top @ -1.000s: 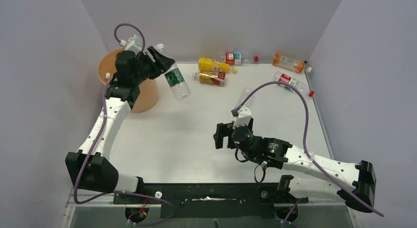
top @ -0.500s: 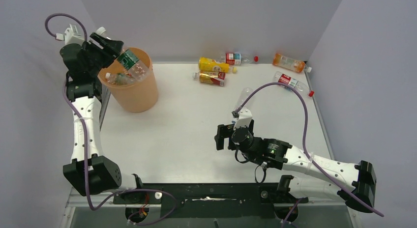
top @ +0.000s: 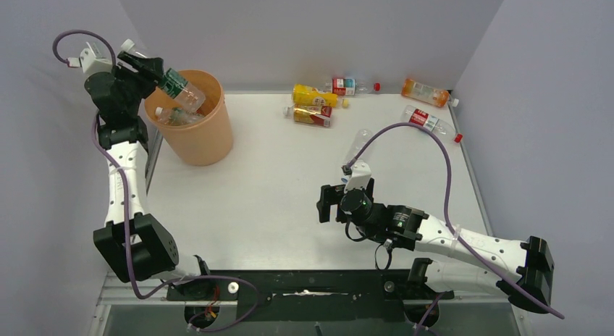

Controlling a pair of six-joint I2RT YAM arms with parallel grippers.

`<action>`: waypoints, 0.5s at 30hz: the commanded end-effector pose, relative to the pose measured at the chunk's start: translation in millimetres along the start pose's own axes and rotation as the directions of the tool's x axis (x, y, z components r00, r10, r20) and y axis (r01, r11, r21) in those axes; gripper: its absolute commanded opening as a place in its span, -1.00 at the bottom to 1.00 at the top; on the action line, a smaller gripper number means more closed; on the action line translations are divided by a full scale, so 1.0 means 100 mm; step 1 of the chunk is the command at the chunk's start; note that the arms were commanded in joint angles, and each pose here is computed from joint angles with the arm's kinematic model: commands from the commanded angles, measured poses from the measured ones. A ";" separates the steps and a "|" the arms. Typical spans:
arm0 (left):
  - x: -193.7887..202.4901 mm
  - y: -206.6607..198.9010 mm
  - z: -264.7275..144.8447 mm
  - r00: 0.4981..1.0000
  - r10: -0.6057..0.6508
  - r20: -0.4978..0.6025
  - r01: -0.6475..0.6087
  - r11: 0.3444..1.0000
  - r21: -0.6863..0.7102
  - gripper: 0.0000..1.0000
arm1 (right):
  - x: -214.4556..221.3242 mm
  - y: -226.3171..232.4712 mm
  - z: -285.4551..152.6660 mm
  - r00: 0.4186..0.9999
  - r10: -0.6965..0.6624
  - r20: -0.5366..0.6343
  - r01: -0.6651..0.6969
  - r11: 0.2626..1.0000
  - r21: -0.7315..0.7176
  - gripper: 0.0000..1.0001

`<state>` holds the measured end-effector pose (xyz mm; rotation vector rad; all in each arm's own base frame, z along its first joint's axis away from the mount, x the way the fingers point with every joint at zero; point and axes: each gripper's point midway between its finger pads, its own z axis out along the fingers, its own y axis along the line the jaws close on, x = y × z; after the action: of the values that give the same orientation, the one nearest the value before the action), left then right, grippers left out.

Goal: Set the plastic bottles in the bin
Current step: Place the plastic bottle in the trash bin.

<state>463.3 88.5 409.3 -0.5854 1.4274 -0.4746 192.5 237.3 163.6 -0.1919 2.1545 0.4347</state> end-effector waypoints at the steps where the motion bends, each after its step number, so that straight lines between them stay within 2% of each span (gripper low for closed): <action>1: -0.21 0.00 0.10 0.990 0.053 0.128 -0.056 0.998 0.018 -0.15 | -0.06 0.05 0.01 0.999 0.029 0.031 -0.028 1.000 -0.008 0.96; 5: -0.11 0.10 0.13 0.986 0.082 0.145 -0.084 0.996 0.009 -0.09 | -0.06 0.07 0.02 0.999 0.029 0.029 -0.029 1.000 -0.011 0.96; 7: -0.02 0.12 0.15 0.986 0.088 0.141 -0.091 0.996 0.016 0.03 | -0.06 0.08 0.04 0.999 0.028 0.026 -0.027 1.000 -0.011 0.96; 9: 0.07 0.13 0.18 0.988 0.089 0.123 -0.092 0.996 0.020 0.35 | -0.05 0.09 0.05 0.999 0.026 0.023 -0.026 1.000 -0.012 0.96; 10: 0.12 0.13 0.20 0.990 0.090 0.104 -0.093 0.996 0.019 0.60 | -0.05 0.10 0.06 0.999 0.026 0.020 -0.026 1.000 -0.013 0.95; 15: 0.19 0.14 0.18 0.994 0.085 0.062 -0.084 0.996 -0.009 0.66 | -0.03 0.10 0.07 1.000 0.023 0.015 -0.023 1.000 -0.012 0.96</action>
<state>485.3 89.7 354.8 -0.5882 1.4589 -0.4034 192.4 239.9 152.9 -0.2092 2.1829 0.4099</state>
